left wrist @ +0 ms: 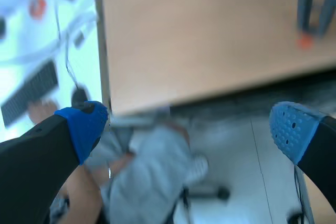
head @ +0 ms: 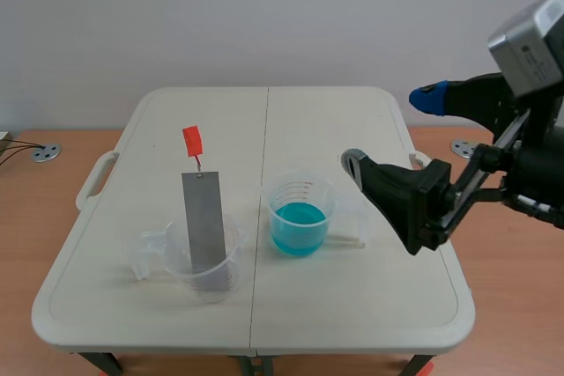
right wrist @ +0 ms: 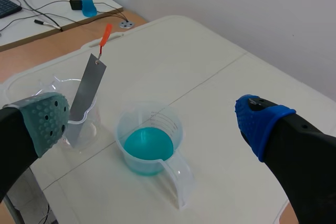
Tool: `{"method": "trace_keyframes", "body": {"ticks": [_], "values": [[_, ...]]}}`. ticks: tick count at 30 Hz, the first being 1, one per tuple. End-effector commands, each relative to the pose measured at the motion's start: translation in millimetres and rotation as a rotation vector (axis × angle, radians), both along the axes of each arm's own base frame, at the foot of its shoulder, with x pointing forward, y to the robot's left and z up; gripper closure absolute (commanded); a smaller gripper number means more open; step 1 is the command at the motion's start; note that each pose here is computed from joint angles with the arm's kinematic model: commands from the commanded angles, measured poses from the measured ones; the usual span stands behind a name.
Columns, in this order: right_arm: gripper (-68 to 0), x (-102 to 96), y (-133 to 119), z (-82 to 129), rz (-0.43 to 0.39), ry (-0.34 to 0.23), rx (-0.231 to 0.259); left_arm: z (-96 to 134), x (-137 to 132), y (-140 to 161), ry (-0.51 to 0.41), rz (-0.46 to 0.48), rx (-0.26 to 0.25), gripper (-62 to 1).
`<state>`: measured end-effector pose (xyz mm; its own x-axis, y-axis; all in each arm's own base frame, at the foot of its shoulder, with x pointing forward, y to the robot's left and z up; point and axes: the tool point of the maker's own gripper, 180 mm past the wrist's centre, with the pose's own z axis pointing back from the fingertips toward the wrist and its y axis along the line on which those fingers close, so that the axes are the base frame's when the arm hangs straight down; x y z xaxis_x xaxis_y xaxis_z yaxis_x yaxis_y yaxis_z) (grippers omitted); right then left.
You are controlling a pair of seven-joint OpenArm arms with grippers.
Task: Hold the metal plate by the orange handle, dip it into the blue solution, take it out and point at it, then put the plate back in the beaker on the left.
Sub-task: 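Return to the home posture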
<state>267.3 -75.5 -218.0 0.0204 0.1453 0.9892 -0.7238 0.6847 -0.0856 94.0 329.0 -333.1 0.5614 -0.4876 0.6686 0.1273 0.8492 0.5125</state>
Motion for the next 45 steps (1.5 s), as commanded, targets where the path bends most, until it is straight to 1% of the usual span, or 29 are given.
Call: {"method": "trace_keyframes", "body": {"ticks": [1, 2, 4, 6, 8, 9, 12, 18, 22, 24, 27, 33, 45], "values": [[-66.5, -2.0, -2.1, 11.6, -0.001, -0.031, 0.016, 6.2, 7.4, -21.3, -0.057, -0.030, -0.051, -62.3], [-66.5, -5.1, -3.4, 12.3, -0.004, -0.031, 0.022, 12.2, 13.8, -32.8, -0.090, -0.058, -0.086, -62.3], [-66.5, -9.9, -5.0, 13.8, -0.008, -0.033, 0.035, 22.8, 23.4, -59.9, -0.139, -0.132, -0.170, -62.3], [-66.5, -13.3, -6.0, 13.8, -0.010, -0.034, 0.040, 32.5, 28.9, -86.6, -0.176, -0.212, -0.239, -62.3], [-66.5, -16.2, -6.4, 13.4, -0.011, -0.033, 0.051, 42.7, 33.0, -108.7, -0.216, -0.267, -0.304, -62.3], [-66.5, -17.2, -6.2, 13.4, -0.009, -0.034, 0.053, 46.8, 34.5, -118.5, -0.231, -0.288, -0.332, -62.3], [-66.5, -19.7, -6.1, 10.4, -0.009, -0.023, 0.053, 54.5, 39.7, -144.4, -0.254, -0.352, -0.384, -62.3], [-66.5, -25.6, -7.8, 2.1, -0.022, 0.008, 0.050, 56.8, 51.6, -183.5, -0.282, -0.446, -0.434, -62.3], [-66.5, -30.0, -8.8, 0.2, -0.032, 0.015, 0.067, 57.7, 64.1, -202.8, -0.305, -0.475, -0.472, -62.3], [-66.5, -30.9, -9.5, 0.6, -0.038, 0.012, 0.074, 57.9, 66.3, -211.7, -0.309, -0.501, -0.476, -62.3], [-66.5, -29.1, -12.1, -0.1, -0.057, 0.009, 0.070, 57.2, 66.7, -221.3, -0.308, -0.534, -0.475, -62.3], [-66.5, -25.7, -15.9, 0.2, -0.085, 0.001, 0.065, 56.1, 65.2, -226.3, -0.302, -0.545, -0.480, -62.3], [-66.5, -25.6, -15.9, 0.3, -0.085, 0.001, 0.065, 56.0, 65.1, -226.3, -0.301, -0.545, -0.480, -62.3]]}}
